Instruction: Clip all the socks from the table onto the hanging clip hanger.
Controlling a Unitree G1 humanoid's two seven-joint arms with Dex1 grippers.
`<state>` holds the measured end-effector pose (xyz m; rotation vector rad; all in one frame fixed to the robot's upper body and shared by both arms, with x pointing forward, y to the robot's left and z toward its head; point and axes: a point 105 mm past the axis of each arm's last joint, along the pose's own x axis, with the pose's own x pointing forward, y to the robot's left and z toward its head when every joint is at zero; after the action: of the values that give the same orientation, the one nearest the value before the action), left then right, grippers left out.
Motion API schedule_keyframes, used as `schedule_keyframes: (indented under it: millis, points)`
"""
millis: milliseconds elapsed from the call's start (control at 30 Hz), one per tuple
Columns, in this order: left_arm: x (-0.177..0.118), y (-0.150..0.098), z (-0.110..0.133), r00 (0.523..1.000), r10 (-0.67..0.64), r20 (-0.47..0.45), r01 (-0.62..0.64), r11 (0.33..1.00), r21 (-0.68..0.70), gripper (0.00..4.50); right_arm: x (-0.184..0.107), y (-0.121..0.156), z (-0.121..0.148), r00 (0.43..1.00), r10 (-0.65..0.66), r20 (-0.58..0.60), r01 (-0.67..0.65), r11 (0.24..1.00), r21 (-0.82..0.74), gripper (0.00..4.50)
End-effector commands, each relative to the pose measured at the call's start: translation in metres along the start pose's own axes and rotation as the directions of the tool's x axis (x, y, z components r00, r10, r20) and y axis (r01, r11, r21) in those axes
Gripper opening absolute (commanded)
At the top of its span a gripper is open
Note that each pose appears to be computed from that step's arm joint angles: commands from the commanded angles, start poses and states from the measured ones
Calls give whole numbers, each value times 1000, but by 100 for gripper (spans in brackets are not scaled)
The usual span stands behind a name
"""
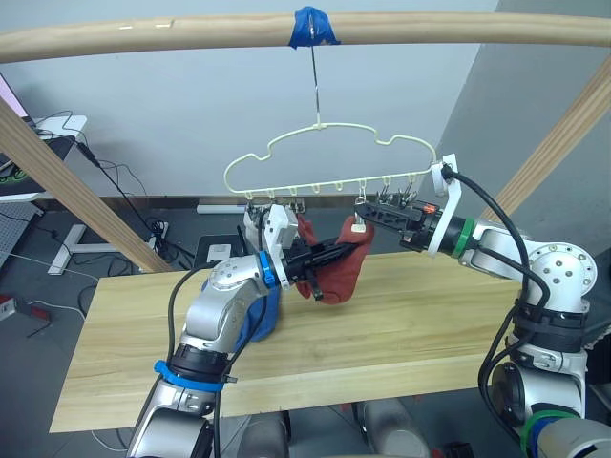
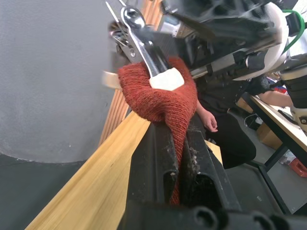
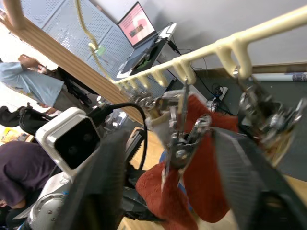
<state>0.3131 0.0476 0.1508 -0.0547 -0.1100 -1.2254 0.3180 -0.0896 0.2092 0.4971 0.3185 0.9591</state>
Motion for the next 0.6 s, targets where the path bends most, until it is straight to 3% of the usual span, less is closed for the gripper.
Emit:
schedule_keyframes:
  millis: [33,67,100,133,267,533,600]
  points:
    - [3,-1,11,1000,-12,26,11,999,52,0,-9,12,8,998,40,44,-38,999,-38,415]
    - [3,0,11,1000,-9,22,8,998,58,0,-11,12,8,998,33,46,-31,999,-41,446]
    - [2,6,9,1000,19,6,-19,997,74,0,-21,8,8,997,-34,65,40,995,-86,446]
    - [1,11,8,999,39,-5,-39,996,86,57,-28,6,8,993,-83,79,92,989,-120,450]
    - [-6,25,3,996,80,-34,-77,994,80,181,-42,5,1,966,-225,127,252,930,-269,450]
    - [-32,30,6,992,110,-67,-104,991,90,437,-30,14,-13,928,-282,244,353,876,-328,450]
    - [-43,22,12,993,99,-67,-92,991,96,448,-23,17,-19,919,-289,270,374,855,-358,450]
